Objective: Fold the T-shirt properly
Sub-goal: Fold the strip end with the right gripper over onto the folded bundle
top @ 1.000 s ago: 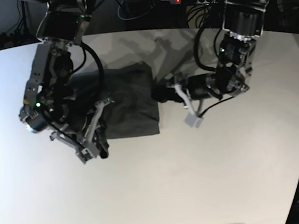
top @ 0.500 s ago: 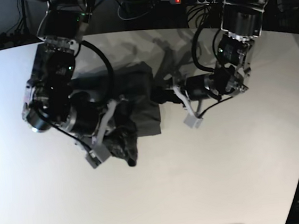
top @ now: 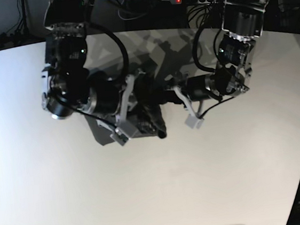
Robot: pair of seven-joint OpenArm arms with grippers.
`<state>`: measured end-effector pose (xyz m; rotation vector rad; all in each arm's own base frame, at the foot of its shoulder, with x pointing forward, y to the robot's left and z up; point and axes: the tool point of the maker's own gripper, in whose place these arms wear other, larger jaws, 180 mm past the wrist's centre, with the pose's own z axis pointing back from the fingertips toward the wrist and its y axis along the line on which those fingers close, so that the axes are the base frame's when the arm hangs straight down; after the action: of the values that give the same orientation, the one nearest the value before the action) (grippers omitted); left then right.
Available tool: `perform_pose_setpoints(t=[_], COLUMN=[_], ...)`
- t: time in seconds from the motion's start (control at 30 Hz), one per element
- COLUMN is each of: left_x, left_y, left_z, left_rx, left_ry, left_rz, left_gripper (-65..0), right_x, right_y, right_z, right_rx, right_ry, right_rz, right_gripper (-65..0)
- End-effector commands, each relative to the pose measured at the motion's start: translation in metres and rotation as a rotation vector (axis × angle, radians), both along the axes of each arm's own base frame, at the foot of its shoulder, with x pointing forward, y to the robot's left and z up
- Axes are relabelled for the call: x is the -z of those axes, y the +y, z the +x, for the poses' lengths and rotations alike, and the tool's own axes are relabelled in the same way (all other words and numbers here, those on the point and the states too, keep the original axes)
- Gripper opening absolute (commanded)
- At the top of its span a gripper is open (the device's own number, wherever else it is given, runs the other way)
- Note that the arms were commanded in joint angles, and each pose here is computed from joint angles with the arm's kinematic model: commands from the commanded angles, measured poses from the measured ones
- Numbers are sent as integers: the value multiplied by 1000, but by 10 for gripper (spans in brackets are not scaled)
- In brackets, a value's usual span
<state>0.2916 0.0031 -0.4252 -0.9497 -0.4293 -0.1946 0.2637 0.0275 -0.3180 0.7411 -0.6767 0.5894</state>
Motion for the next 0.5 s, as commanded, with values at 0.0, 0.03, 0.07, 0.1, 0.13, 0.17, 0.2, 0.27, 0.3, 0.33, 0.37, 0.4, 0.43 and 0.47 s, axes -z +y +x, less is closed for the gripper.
perform_pose_setpoints(t=[0.0,0.03,0.07,0.1,0.13,0.17,0.2,0.27,0.3,0.33,0.37,0.4,0.43,0.47], left_x=[-12,-11,-11,-9,-7,-8,-8,-4,-3,-2,-2,-2,-2,-2], left_y=[0,1,1,1,1,1,1,1,1,1,1,1,1,1], left_z=[10,9,9,6,4,4,4,-1,-3,-4,-5,-5,-5,-5], left_rx=[-8,-8,-8,-8,-8,-8,-8,-9,-9,-9,-8,-8,-8,-7], left_ry=[-36,-35,-33,-27,-23,-22,-22,-12,-7,-4,-4,-4,-4,-5], left_rz=[-20,-19,-19,-19,-19,-21,-21,-19,-19,-19,-20,-20,-20,-20], left_gripper=[-628,-628,-628,-628,-628,-628,-628,-628,-628,-628,-628,-628,-628,-628], right_x=[-13,-12,-10,-9,-8,-8,-8,-12,-15,-16,-18,-21,-22,-22], right_y=[7,9,11,12,13,13,13,14,14,14,13,12,11,12], right_z=[6,5,5,5,6,6,7,11,14,15,18,21,23,23], right_rx=[-15,-22,-27,-27,-26,-24,-23,-25,-25,-27,-27,-26,-26,-26], right_ry=[-38,-32,-24,-20,-18,-17,-19,-34,-42,-49,-58,-67,-73,-71], right_rz=[35,37,40,45,50,55,57,57,56,56,51,50,48,48], right_gripper=[-646,-646,-644,-644,-644,-643,-643,-643,-643,-643,-643,-643,-643,-643])
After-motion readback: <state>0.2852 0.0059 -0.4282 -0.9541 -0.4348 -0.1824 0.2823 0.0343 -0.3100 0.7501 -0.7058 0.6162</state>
